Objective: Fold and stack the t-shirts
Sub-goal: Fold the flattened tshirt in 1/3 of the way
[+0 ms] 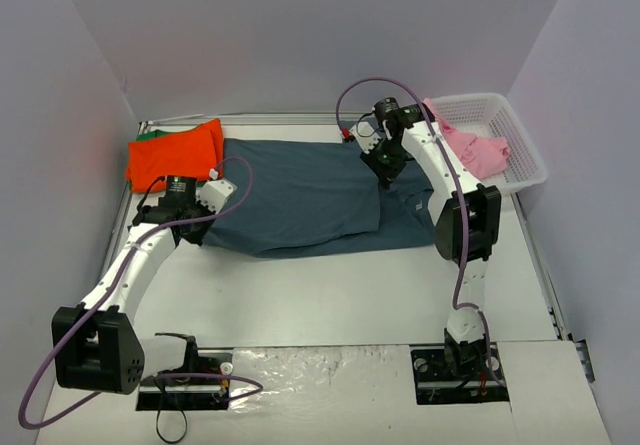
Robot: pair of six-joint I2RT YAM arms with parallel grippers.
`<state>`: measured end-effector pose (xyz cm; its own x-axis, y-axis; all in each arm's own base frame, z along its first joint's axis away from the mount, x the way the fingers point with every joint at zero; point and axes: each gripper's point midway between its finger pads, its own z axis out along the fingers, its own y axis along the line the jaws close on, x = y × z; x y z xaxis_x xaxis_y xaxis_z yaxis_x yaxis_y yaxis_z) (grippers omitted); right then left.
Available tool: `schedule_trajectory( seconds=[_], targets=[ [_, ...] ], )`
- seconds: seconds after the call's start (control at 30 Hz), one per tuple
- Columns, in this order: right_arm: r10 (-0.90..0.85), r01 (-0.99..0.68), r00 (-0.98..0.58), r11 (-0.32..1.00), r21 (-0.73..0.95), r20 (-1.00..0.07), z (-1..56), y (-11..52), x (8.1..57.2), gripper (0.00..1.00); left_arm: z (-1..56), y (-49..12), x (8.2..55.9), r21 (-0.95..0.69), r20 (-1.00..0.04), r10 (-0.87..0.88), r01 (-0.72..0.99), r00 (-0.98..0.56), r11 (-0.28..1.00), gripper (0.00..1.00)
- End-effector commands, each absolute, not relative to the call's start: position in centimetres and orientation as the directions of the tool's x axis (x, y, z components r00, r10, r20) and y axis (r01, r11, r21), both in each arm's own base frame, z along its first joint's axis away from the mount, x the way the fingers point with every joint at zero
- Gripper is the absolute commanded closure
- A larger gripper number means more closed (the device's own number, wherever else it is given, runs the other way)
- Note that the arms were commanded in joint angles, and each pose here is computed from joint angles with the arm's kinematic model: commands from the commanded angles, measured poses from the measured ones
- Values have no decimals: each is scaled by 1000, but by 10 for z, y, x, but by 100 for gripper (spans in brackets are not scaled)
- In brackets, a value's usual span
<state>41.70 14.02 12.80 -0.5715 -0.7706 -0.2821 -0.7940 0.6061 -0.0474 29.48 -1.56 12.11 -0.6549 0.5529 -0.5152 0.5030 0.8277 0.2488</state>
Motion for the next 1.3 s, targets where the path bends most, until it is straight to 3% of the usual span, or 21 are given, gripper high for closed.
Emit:
schedule_trajectory(
  seconds=[0.0, 1.27],
  targets=[
    [-776, -796, -572, 603, -48, -265, 130, 141, 418, 100, 140, -12, 313, 301, -552, 561, 479, -617, 824, 98],
    [-779, -794, -585, 607, -34, -225, 81, 152, 452, 100, 80, 11, 350, 323, -446, 549, 445, -707, 835, 98]
  ],
)
